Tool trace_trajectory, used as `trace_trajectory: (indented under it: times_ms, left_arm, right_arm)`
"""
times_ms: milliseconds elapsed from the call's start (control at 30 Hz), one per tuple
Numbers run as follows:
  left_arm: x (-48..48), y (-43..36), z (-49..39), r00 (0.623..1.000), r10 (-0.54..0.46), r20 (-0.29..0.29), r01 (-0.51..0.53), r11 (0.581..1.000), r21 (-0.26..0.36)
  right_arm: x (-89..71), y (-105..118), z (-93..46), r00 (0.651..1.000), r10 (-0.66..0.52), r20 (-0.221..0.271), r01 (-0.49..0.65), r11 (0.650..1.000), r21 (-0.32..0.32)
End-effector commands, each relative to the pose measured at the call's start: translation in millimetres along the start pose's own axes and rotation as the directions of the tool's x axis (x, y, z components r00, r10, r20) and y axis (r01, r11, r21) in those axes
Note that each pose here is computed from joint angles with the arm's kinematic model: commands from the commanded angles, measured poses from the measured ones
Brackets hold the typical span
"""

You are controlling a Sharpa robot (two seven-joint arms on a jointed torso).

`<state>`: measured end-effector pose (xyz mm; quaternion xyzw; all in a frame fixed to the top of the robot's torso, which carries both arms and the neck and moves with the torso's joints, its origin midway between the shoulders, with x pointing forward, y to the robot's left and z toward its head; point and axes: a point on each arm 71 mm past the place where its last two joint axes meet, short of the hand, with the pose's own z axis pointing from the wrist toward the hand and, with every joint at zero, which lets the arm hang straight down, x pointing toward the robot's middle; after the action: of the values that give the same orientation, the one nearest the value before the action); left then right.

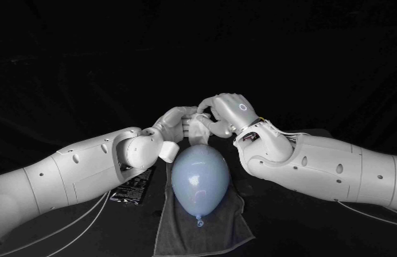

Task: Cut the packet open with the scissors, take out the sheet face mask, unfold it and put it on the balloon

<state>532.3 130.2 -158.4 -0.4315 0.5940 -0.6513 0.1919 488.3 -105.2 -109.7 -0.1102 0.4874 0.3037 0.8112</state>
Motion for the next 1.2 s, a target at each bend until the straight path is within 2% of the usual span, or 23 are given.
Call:
trace_trajectory:
  times_ms: [33,600,1200]
  left_arm:
    - [6.2,-4.9,1.0,0.999,-0.009,-0.031,0.01,1.0,0.026]
    - [7.8,-4.3,1.1,0.999,0.002,-0.036,-0.001,1.0,0.022]
    - [-1.7,-6.1,0.7,1.0,0.013,-0.003,-0.013,1.0,0.029]
  right_arm:
    - [3.3,-7,-2.0,0.999,-0.05,-0.015,0.051,0.998,0.021]
    - [0.0,-6,-3.6,0.999,-0.039,0.028,0.039,0.999,0.012]
    - [-13.3,-10,-15.4,0.995,0.053,0.088,-0.054,0.998,0.016]
